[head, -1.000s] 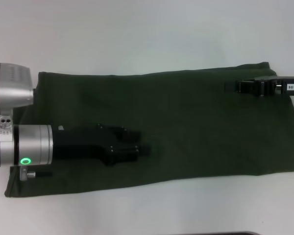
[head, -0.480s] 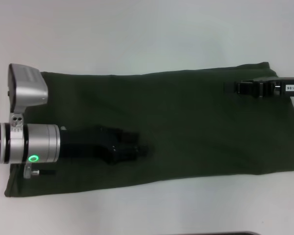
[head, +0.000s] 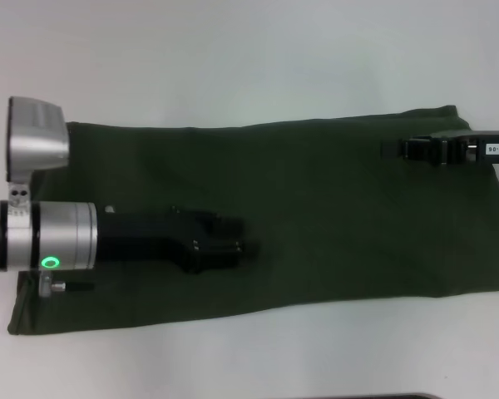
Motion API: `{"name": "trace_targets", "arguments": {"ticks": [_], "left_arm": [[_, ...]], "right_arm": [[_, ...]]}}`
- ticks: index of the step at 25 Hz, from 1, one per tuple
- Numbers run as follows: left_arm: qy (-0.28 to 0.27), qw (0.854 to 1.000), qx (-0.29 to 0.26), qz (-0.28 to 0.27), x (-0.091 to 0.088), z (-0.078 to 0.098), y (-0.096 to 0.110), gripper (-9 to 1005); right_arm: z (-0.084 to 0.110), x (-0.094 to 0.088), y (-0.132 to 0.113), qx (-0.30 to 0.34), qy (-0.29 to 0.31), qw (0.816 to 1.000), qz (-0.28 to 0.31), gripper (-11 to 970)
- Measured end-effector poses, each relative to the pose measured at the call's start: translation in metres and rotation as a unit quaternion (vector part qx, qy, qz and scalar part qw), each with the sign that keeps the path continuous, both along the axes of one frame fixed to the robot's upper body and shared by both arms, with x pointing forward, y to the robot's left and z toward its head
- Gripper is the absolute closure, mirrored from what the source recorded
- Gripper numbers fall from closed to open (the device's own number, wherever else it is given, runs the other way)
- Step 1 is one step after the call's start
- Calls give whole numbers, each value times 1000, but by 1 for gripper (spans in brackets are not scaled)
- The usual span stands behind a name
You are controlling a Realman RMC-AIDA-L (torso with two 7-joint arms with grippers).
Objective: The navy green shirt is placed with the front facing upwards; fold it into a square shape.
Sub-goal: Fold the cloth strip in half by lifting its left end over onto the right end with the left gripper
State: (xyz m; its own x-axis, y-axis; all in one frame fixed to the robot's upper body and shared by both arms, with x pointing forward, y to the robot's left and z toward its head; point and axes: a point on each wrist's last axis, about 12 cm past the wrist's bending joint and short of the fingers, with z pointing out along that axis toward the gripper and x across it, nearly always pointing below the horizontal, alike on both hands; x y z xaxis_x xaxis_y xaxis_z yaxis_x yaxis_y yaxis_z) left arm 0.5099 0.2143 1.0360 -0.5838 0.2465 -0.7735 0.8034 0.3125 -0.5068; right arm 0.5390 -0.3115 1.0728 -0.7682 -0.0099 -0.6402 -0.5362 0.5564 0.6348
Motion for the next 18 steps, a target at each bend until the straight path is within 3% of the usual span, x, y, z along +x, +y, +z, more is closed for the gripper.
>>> {"name": "trace_targets", "arguments": {"ticks": [7, 18], "left_arm": [[-2, 999, -35, -30, -4, 11, -4, 463], [6, 999, -20, -42, -3, 2, -21, 464]], "right_arm": [[-1, -1, -1, -1, 0, 1000, -1, 938], [-3, -2, 0, -3, 1, 1000, -5, 938]]}}
